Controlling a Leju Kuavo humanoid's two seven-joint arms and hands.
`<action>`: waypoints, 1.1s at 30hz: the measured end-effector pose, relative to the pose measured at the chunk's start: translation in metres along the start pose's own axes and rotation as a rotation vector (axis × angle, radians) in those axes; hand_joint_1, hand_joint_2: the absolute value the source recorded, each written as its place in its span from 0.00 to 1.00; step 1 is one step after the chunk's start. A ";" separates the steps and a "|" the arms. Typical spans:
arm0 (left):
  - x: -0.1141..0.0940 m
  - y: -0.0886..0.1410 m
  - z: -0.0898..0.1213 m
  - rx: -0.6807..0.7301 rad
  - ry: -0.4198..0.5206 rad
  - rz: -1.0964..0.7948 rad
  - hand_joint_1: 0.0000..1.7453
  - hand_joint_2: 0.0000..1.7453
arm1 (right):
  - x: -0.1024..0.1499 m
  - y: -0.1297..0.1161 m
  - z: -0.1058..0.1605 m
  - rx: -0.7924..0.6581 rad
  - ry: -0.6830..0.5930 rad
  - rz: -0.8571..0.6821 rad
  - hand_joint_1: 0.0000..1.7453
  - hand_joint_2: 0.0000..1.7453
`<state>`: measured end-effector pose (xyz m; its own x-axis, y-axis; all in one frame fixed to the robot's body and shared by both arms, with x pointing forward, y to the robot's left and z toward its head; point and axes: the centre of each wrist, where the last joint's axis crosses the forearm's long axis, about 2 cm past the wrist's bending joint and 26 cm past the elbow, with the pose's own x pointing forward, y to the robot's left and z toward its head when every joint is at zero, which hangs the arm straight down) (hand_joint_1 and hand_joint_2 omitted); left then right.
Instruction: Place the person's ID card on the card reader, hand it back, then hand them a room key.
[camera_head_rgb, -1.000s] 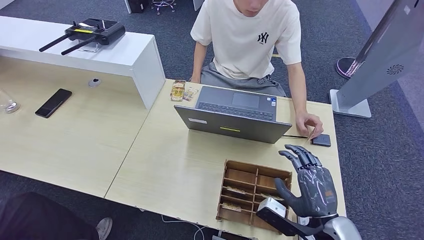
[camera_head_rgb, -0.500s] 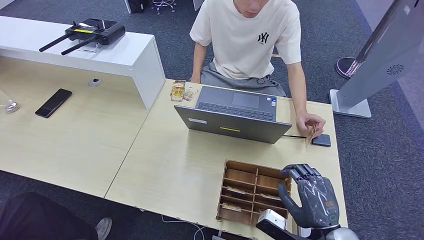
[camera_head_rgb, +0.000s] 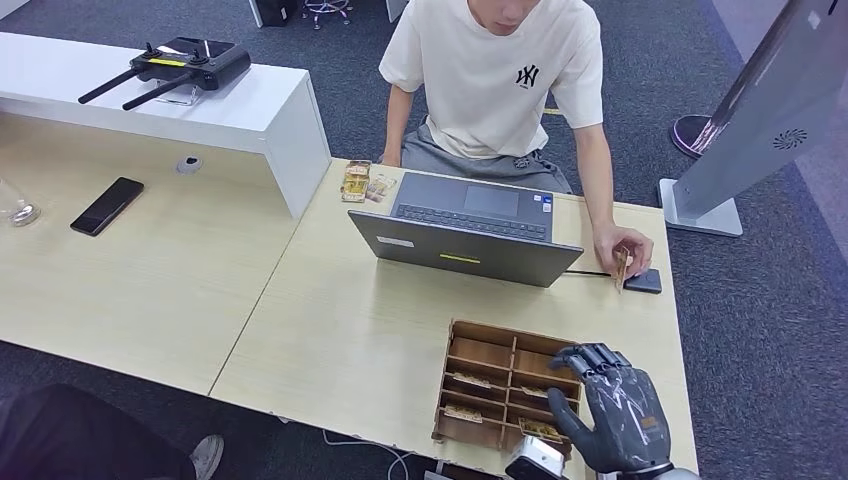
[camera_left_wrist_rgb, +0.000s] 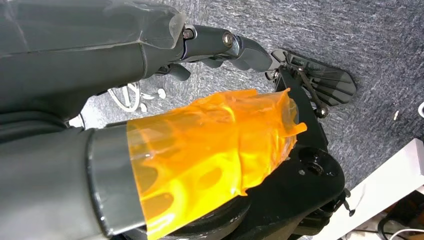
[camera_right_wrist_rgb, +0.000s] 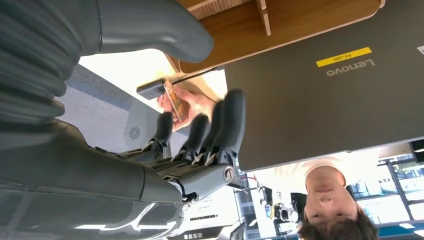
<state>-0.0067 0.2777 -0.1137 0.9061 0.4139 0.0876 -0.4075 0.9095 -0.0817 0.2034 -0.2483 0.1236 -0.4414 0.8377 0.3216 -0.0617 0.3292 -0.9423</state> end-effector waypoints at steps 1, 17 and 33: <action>0.000 0.000 0.000 0.000 0.000 0.000 0.00 0.00 | 0.001 0.001 0.000 0.005 -0.002 -0.001 0.45 1.00; 0.001 0.000 0.000 -0.001 -0.002 0.012 0.00 0.00 | 0.003 0.010 0.004 0.054 -0.012 0.010 0.49 1.00; 0.001 -0.001 0.000 -0.003 -0.003 0.019 0.00 0.00 | 0.000 0.017 0.005 0.097 0.009 0.024 0.36 1.00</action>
<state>-0.0054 0.2776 -0.1137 0.8980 0.4308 0.0888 -0.4239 0.9015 -0.0868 0.1981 -0.2451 0.1065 -0.4359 0.8487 0.2994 -0.1376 0.2659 -0.9541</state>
